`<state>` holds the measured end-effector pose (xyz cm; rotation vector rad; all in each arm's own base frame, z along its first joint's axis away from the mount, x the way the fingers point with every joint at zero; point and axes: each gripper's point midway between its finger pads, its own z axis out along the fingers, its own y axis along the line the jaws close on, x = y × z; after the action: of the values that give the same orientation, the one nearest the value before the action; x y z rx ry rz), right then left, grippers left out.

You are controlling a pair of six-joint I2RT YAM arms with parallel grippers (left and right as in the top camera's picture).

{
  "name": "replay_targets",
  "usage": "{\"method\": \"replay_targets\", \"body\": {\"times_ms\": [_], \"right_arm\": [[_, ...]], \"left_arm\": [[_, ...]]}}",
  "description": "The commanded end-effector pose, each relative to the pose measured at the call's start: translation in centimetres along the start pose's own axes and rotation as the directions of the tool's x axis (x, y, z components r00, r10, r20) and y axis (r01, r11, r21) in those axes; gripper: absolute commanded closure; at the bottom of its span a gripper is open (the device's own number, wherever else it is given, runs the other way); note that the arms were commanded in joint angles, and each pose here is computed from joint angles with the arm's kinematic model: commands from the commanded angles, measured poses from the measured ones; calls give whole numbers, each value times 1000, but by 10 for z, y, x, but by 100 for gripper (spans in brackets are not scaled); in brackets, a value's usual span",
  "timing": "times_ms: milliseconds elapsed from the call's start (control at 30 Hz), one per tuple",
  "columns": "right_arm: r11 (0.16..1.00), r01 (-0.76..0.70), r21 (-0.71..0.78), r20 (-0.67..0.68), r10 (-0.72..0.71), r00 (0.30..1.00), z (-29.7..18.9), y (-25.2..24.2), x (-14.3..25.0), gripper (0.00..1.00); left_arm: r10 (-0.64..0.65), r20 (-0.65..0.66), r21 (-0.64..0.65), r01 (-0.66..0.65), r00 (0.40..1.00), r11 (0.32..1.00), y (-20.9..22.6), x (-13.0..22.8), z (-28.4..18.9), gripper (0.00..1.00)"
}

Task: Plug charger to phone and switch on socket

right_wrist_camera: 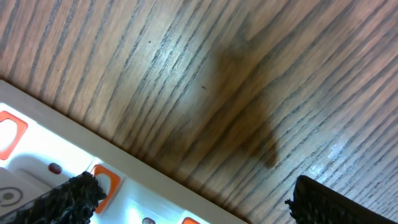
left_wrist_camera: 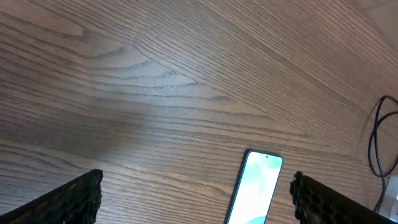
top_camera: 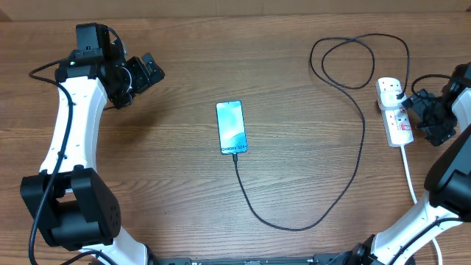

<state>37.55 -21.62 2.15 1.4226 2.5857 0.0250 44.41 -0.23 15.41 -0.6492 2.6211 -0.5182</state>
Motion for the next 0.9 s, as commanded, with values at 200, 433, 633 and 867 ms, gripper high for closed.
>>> {"method": "replay_targets", "body": {"times_ms": [200, 433, 633, 867], "right_arm": [[999, 26, -39, -87, -30, 996, 3, 6, 22, 0], [999, 26, -36, -90, -29, 996, 3, 6, 23, 0], [1000, 28, 9, -67, -27, 997, 3, -3, 18, 0], [997, 64, 33, -90, -61, 994, -35, -7, 7, 0]], "left_arm": [[24, 25, 5, -24, 999, 1000, -4, -3, -10, 1], [25, 25, 5, -25, 999, 1000, -5, -3, -10, 1], [25, 24, 5, -25, 999, 1000, -5, -3, -10, 0], [25, 24, 5, -25, 999, 1000, -5, -3, -10, 0]]}}
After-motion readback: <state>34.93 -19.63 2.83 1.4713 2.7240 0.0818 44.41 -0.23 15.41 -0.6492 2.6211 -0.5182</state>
